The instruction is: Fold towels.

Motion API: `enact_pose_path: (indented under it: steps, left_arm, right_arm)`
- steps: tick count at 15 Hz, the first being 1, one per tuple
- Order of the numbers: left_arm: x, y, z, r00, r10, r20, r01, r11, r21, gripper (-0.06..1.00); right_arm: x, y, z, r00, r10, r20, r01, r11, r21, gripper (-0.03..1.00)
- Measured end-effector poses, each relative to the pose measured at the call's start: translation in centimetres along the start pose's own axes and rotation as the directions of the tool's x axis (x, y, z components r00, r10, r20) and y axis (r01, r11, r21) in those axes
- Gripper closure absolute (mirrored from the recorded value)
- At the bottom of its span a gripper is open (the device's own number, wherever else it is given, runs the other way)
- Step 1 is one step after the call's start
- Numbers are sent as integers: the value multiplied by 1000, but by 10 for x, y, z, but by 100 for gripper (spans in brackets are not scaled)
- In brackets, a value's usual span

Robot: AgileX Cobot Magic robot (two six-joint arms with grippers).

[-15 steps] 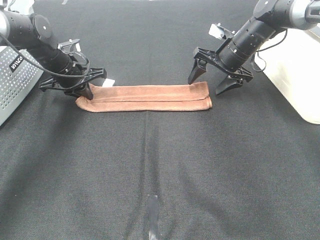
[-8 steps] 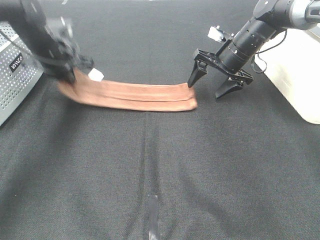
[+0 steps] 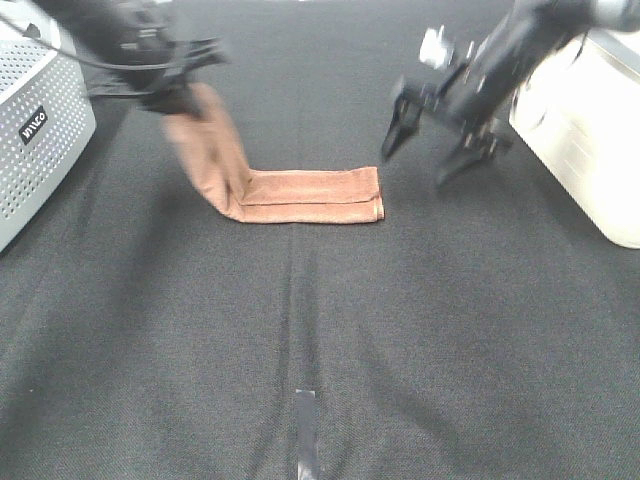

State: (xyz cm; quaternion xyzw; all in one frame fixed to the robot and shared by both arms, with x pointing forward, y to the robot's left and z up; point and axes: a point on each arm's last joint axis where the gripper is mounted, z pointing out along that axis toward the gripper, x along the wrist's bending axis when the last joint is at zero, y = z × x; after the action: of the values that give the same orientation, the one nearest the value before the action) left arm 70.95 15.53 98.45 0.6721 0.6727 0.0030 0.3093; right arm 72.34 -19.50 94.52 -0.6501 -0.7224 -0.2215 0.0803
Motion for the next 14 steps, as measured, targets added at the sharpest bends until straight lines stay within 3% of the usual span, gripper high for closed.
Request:
enact_pose_path:
  steps: [1, 4, 8, 10, 11, 14]
  left_arm:
    - [0, 0, 0, 1000, 0, 0, 0, 1000, 0, 89]
    - [-39, -12, 29, 996, -2, 89, 7, 998, -55, 89]
    - [-76, -29, 61, 990, 35, 134, -16, 989, -144, 89]
    - [-88, -37, 72, 987, 18, 163, 6, 989, -147, 83]
    - [-90, -40, 75, 985, 1, 175, 25, 989, -146, 74]
    - [-92, -41, 77, 979, -39, 200, 68, 988, -139, 21]
  right_arm:
    - [0, 0, 0, 1000, 0, 0, 0, 1000, 0, 15]
    - [10, 2, -36, 998, -37, 58, 40, 997, -62, 15]
    - [16, 2, -63, 990, -68, 124, 80, 992, -98, 15]
    - [14, 0, -65, 987, -62, 148, 75, 994, -85, 15]
    - [13, 0, -65, 986, -61, 156, 75, 994, -84, 15]
    - [13, 0, -65, 986, -51, 160, 65, 994, -85, 15]
